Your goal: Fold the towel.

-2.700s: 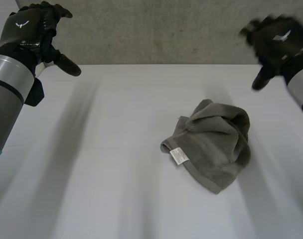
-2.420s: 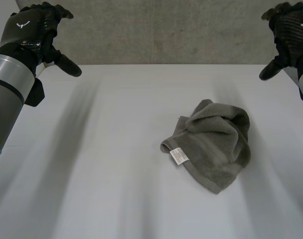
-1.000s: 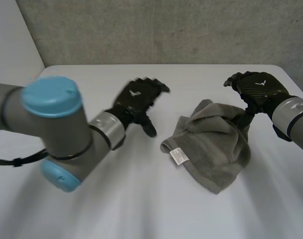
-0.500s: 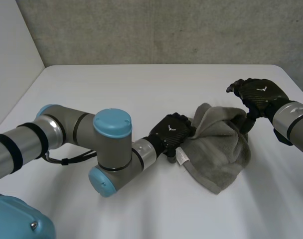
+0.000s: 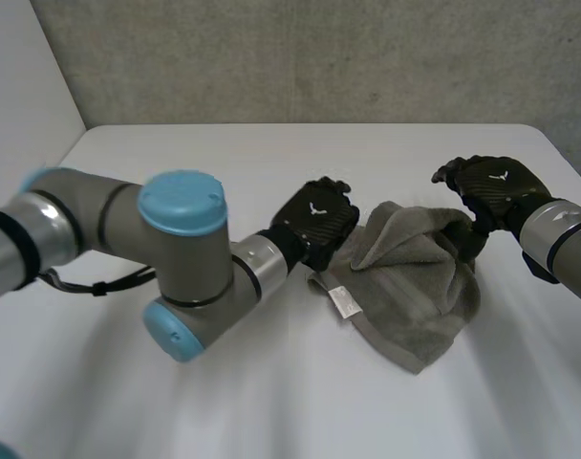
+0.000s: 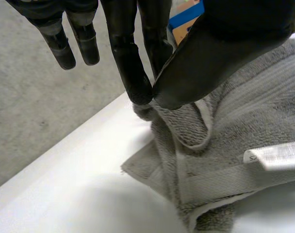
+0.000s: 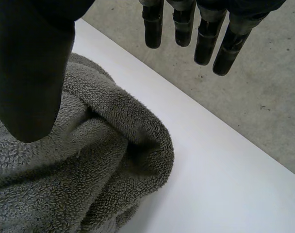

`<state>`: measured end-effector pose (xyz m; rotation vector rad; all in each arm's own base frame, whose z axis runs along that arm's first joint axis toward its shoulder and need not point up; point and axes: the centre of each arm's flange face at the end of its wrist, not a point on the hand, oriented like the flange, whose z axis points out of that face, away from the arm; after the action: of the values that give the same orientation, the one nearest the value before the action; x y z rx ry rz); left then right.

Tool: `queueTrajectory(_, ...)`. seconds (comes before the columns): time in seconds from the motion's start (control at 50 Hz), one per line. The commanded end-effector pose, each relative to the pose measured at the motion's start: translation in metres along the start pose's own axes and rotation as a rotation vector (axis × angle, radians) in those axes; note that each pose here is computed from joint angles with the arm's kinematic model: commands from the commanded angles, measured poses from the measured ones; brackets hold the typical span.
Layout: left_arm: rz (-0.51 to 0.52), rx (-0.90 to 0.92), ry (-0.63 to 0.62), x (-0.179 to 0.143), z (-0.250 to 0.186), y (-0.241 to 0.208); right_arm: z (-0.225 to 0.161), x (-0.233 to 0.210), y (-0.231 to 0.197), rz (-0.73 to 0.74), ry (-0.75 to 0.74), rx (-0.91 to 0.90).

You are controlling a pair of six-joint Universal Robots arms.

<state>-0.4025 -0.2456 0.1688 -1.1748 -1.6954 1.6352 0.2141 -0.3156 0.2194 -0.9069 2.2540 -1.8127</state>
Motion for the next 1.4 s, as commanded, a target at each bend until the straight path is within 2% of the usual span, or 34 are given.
queueTrajectory(0.02,-0.017,-0.044,-0.034,-0.015,-0.019,0.005,-0.001,-0.003,0.0,-0.001,-0.008,0.0)
queueTrajectory(0.32,0.003,0.032,-0.102,-0.017,0.009,0.023,-0.002,-0.005,0.002,-0.001,-0.014,-0.008)
queueTrajectory(0.52,-0.008,-0.037,-0.046,0.004,0.021,0.049,0.0,-0.006,0.007,0.0,-0.019,-0.021)
queueTrajectory(0.7,-0.013,-0.062,0.011,0.013,0.018,0.052,0.001,-0.006,0.008,-0.002,-0.02,-0.02)
queueTrajectory(0.9,0.08,-0.076,0.03,0.017,0.019,0.06,0.003,-0.007,0.011,0.001,-0.024,-0.029)
queueTrajectory(1.12,0.082,-0.086,0.04,0.021,0.022,0.069,0.004,-0.007,0.012,0.001,-0.024,-0.029)
queueTrajectory(1.26,0.086,-0.073,0.021,0.017,0.022,0.061,0.004,-0.007,0.013,0.001,-0.021,-0.03)
queueTrajectory(1.4,0.109,-0.001,-0.069,-0.006,0.0,0.007,0.003,-0.008,0.011,0.003,-0.021,-0.029)
